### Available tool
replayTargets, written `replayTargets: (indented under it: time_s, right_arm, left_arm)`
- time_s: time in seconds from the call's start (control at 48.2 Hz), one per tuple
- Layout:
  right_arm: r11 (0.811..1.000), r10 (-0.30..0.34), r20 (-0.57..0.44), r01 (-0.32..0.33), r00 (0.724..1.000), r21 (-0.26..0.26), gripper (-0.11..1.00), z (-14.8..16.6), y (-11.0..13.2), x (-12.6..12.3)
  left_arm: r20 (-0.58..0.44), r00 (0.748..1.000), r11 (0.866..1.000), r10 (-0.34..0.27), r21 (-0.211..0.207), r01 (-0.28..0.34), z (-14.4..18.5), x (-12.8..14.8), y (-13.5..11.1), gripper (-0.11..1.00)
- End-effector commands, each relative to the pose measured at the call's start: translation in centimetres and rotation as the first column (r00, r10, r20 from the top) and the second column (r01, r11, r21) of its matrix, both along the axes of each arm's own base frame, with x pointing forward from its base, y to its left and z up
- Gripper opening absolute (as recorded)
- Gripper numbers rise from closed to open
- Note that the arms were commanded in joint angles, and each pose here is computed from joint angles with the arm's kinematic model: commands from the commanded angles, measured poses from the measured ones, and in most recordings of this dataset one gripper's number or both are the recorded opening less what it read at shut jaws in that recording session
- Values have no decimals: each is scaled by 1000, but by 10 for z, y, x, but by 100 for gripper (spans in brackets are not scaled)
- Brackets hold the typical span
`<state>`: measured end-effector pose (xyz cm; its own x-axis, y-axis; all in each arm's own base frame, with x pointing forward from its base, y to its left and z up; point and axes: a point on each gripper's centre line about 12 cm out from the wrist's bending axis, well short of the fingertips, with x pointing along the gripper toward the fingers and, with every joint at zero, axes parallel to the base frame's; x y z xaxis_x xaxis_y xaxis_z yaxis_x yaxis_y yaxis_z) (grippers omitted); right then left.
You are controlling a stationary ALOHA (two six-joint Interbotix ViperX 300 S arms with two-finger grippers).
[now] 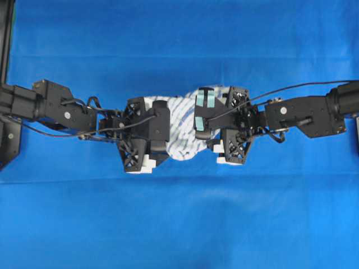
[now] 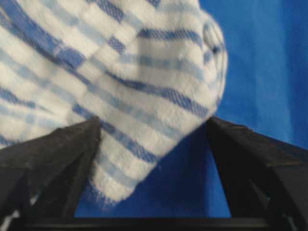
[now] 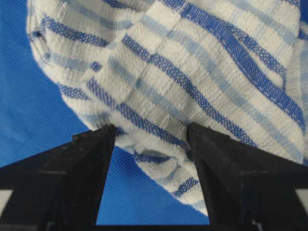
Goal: Lift the towel with both arms.
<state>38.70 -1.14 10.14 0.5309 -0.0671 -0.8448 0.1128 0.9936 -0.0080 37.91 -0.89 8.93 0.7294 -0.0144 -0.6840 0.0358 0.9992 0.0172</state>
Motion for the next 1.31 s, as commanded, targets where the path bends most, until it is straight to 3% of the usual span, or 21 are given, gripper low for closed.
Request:
replayTargets:
  time_s: [0.0, 0.062, 0.145, 0.311, 0.373, 0.622, 0.995, 1.285]
  right_arm:
    - [1000, -1, 39, 2, 999, -4, 64, 11, -4, 7]
    - [1000, 2, 40, -2, 999, -7, 63, 11, -4, 7]
    - [1000, 4, 40, -4, 999, -10, 57, 11, -5, 7]
    - [1000, 2, 39, -2, 999, -10, 14, 12, -5, 7]
    - [1000, 1, 43, 0, 999, -9, 9, 15, -5, 7]
    - [1000, -8, 103, 9, 995, -12, 9, 46, -6, 6]
    - [998, -56, 234, 63, 971, -24, 9, 151, -11, -12]
    - [996, -73, 339, 88, 938, -29, 9, 231, -10, -26]
  left_arm:
    - [26, 1000, 1000, -2, 1, 2, 7, 7, -1, 86]
    - [21, 1000, 1000, -2, 1, 2, 7, 7, -1, 80]
    - [15, 1000, 1000, -5, 2, 5, 7, 6, -1, 61]
    - [11, 1000, 1000, -5, 2, 5, 10, 5, -1, 14]
    - [15, 1000, 1000, -5, 3, 5, 16, 5, -1, 4]
    - [58, 998, 1000, -6, 0, 6, 57, -1, -1, 4]
    - [127, 992, 1000, 9, -12, -8, 157, -27, 4, 4]
    - [241, 970, 1000, 10, -15, -6, 249, -53, 5, 4]
